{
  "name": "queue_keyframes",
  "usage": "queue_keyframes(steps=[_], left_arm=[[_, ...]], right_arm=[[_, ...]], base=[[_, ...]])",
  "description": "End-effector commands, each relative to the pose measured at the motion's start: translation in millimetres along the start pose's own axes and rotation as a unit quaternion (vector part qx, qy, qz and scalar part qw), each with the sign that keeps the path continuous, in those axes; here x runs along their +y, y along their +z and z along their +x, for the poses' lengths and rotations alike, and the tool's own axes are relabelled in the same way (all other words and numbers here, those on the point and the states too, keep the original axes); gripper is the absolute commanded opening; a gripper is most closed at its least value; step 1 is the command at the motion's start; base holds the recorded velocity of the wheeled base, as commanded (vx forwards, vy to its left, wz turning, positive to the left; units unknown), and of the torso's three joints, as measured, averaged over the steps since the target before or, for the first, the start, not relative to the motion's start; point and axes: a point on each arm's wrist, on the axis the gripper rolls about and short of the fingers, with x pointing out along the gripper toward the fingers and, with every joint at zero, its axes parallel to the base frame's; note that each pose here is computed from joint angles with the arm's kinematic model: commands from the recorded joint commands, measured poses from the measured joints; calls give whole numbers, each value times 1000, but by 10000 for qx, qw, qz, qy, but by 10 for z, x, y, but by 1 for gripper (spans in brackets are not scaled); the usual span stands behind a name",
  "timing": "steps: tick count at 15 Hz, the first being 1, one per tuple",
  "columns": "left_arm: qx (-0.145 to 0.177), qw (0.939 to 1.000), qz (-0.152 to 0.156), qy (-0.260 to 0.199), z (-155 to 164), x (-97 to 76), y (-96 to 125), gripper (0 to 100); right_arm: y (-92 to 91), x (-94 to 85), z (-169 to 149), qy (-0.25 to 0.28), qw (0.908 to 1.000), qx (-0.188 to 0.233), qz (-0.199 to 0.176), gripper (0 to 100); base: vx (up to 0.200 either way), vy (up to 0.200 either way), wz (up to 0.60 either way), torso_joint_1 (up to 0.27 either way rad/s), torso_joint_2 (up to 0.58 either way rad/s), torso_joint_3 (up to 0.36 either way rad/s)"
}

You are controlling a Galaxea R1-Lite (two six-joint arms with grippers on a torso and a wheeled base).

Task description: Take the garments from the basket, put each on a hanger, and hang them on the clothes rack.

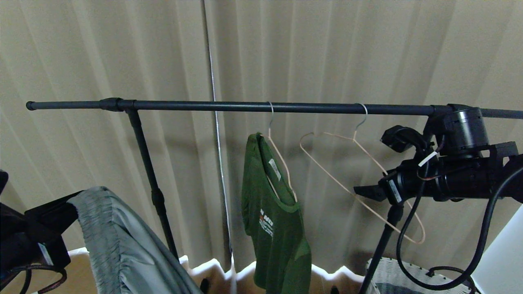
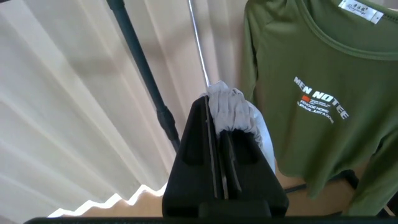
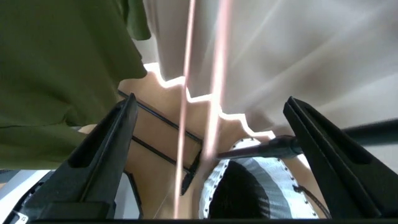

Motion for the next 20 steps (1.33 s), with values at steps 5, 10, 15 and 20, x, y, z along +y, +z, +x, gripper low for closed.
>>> queue_keyframes(steps=[5, 10, 15, 20], left_arm=[[10, 10000, 1, -12, 5, -3, -3, 0], [27, 10000, -2, -8, 11, -1, -6, 0], [25, 10000, -2, -15, 7, -2, -9, 0], [101, 9999, -5, -127, 18, -19, -53, 0]], right_arm=[[-6, 8, -48, -10, 10000, -50, -5, 0], [-11, 20, -172, -14, 9997, -181, 160, 0], [33, 35, -384, -46, 9958, -691, 593, 0], [-82, 42, -520, -145, 9915, -1142, 601, 0]], base=[[0, 0, 0, 0, 0, 0], [0, 0, 0, 0, 0, 0], [0, 0, 0, 0, 0, 0], [0, 0, 0, 0, 0, 0]])
